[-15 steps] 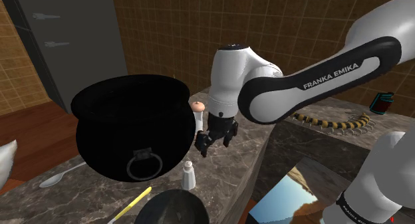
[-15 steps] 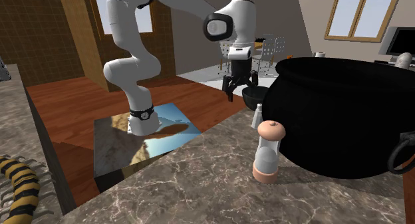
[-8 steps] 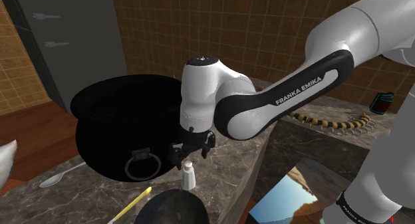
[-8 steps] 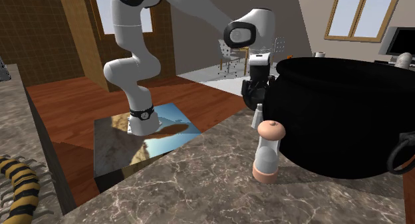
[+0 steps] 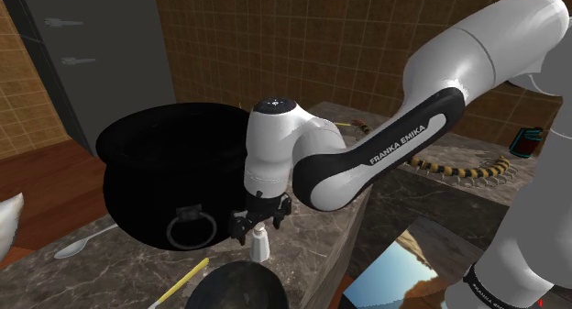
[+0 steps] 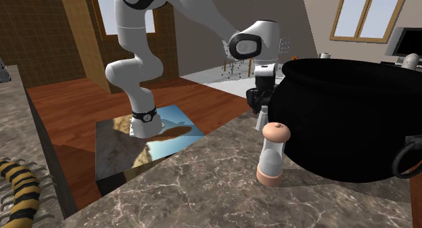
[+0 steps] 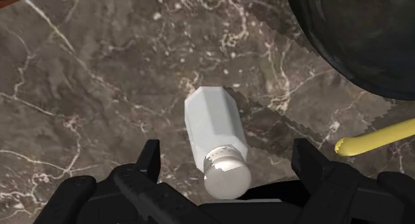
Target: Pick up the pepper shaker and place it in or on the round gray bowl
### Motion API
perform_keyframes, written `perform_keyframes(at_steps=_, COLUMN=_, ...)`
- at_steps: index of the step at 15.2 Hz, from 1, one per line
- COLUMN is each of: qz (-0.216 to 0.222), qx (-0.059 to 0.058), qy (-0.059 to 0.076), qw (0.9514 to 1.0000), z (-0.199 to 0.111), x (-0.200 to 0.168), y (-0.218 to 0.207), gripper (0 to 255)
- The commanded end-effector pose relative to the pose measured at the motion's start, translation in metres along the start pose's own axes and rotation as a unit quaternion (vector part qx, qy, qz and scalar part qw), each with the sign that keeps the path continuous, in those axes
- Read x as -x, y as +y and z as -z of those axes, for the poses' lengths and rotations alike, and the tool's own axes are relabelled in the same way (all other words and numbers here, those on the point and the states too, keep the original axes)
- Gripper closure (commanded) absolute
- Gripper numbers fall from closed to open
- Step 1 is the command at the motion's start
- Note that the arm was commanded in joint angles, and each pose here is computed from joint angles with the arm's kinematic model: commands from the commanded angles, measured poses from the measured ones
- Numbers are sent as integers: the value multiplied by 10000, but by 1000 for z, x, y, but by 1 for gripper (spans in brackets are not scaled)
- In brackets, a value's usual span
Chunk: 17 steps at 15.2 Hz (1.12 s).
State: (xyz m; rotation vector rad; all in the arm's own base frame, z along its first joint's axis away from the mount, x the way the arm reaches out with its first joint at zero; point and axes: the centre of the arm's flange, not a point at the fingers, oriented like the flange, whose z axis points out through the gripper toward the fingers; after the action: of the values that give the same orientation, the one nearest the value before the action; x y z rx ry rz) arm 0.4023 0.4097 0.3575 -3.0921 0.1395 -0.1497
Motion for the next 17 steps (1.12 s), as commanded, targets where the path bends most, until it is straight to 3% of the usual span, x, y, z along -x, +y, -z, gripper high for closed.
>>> perform_keyframes(at_steps=1, qz=-69, qx=26, qy=-45, qw=10000, z=-10, x=-4, y=3, gripper=0)
perform_keyframes(at_steps=7, qz=-69, qx=26, qy=-45, qw=10000, z=-10, x=-4, y=3, gripper=0)
perform_keyframes(at_steps=8, qz=-69, qx=25, qy=-46, qw=10000, z=-10, x=-4, y=4, gripper=255)
perform_keyframes(at_steps=17, qz=-69, qx=26, qy=-45, qw=10000, z=-10, x=-4, y=3, gripper=255)
